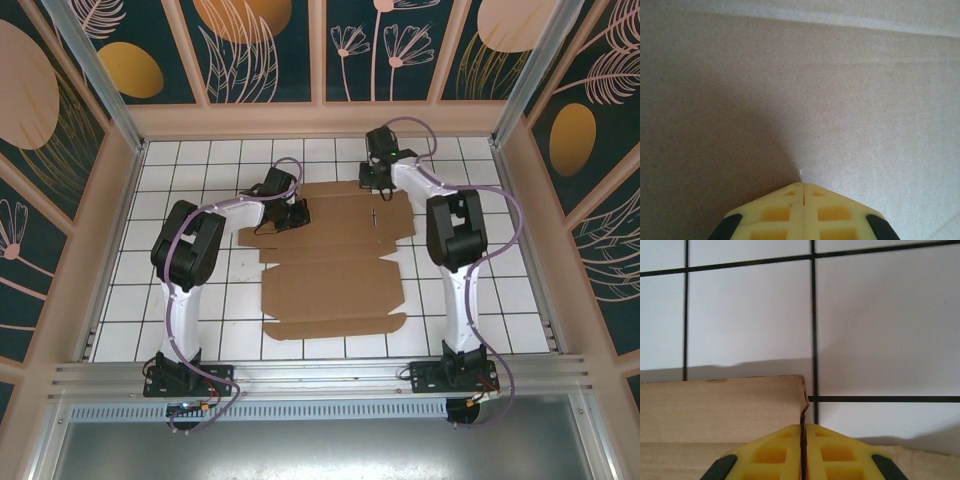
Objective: Fold the paper box
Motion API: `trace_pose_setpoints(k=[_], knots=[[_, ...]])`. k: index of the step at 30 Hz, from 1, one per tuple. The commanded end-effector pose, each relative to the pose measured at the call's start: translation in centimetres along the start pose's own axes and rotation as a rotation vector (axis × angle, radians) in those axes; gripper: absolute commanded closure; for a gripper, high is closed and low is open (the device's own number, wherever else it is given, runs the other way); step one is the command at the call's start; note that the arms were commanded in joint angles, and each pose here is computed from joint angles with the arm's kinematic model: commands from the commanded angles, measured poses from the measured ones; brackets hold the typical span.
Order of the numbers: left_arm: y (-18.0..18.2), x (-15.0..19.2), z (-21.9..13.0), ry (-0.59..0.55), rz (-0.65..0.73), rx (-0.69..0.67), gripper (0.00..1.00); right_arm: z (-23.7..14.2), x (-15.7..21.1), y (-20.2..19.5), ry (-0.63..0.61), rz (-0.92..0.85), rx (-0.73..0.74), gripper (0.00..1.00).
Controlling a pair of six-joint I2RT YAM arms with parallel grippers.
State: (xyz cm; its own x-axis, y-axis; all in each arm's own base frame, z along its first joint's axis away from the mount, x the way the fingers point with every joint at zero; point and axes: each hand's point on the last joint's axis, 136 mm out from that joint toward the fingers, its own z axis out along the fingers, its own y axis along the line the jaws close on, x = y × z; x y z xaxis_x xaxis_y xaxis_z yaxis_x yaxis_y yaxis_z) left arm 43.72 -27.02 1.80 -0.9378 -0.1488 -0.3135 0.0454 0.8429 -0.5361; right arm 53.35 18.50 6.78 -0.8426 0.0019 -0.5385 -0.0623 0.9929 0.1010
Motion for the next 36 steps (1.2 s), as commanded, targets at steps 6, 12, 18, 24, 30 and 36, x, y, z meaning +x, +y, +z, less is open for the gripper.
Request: trace_pose_setpoints(k=[6,12,18,24,30,36], knots=[[2.8,2.2,1.9,0.068,-0.005,-0.093,1.0,2.0,0.3,4.0,-0.011,-0.178,0.17,0.89],[2.9,2.3,1.9,0.069,-0.005,-0.094,1.0,3.2,0.7,5.7,0.012,-0.172,0.135,0.88],[3.0,1.8,1.5,0.055,0.004,-0.103,1.0,-0.9,-1.5,3.3,-0.056,-0.073,0.046,0.67],[2.8,1.1,1.0,0.039,0.029,-0.115,1.0,-4.7,-1.5,-3.0,-0.112,0.092,-0.093,0.32],[2.5,0.9,1.0,0.042,0.049,-0.105,1.0,-3.2,2.1,-9.7,-0.026,0.184,-0.081,0.28],[2.3,0.7,0.7,0.037,0.071,-0.106,1.0,-1.0,4.7,-9.7,0.067,0.205,-0.236,0.28]])
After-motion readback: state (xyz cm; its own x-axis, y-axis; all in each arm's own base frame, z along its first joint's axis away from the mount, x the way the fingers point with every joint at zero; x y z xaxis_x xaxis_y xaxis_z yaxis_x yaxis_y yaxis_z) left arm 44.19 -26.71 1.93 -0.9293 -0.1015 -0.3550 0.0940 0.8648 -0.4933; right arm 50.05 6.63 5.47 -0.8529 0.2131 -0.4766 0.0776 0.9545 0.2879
